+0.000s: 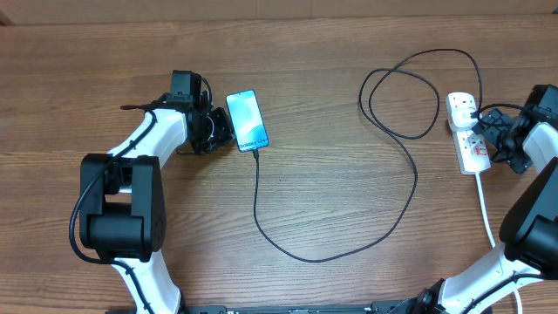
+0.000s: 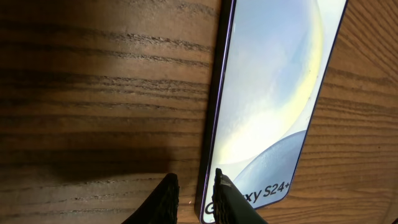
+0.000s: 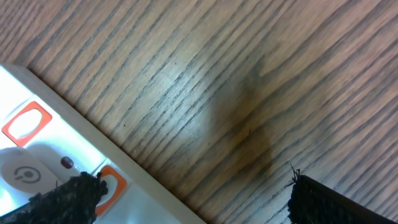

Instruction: Plug charger to phone and switch on socket

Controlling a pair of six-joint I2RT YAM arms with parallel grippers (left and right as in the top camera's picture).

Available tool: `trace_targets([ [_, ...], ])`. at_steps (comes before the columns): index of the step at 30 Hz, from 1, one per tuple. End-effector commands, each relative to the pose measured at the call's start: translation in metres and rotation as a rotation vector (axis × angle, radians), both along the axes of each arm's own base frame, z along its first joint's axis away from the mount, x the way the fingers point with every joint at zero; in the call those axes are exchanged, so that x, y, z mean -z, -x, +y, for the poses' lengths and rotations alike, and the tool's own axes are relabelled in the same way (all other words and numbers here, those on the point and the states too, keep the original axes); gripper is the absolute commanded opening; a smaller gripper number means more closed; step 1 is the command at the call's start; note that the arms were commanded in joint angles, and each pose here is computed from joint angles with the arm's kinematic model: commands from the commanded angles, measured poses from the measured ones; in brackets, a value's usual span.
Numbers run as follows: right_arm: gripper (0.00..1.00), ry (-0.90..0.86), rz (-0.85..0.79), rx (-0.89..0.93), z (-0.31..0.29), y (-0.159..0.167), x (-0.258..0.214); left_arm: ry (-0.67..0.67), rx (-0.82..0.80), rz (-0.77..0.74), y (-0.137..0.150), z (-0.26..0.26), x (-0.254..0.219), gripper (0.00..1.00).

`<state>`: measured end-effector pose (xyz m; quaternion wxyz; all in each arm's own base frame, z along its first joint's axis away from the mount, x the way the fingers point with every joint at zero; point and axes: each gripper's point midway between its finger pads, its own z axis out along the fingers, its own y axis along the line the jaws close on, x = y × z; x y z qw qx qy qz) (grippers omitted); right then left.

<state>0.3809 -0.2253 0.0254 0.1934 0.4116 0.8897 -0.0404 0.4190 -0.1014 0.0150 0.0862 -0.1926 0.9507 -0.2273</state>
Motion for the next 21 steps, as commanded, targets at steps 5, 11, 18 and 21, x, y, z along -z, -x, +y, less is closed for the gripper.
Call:
trace_targets([
  [5, 1.0, 0.008, 0.033, 0.019, -0.001, 0.006, 0.008, 0.009, 0.002, -0.019, -0.003, -0.001, -0.007, 0.22],
  [11, 1.0, -0.077, 0.019, -0.017, 0.015, 0.004, 0.013, 0.009, 0.002, -0.019, -0.003, -0.001, -0.007, 0.22],
  [18, 1.0, -0.117, 0.012, -0.031, 0.023, 0.003, 0.015, 0.009, 0.001, -0.019, -0.003, 0.0, -0.007, 0.22],
  [21, 1.0, -0.123, 0.021, -0.03, 0.024, 0.005, 0.016, 0.009, 0.001, -0.019, -0.003, 0.0, -0.007, 0.22],
])
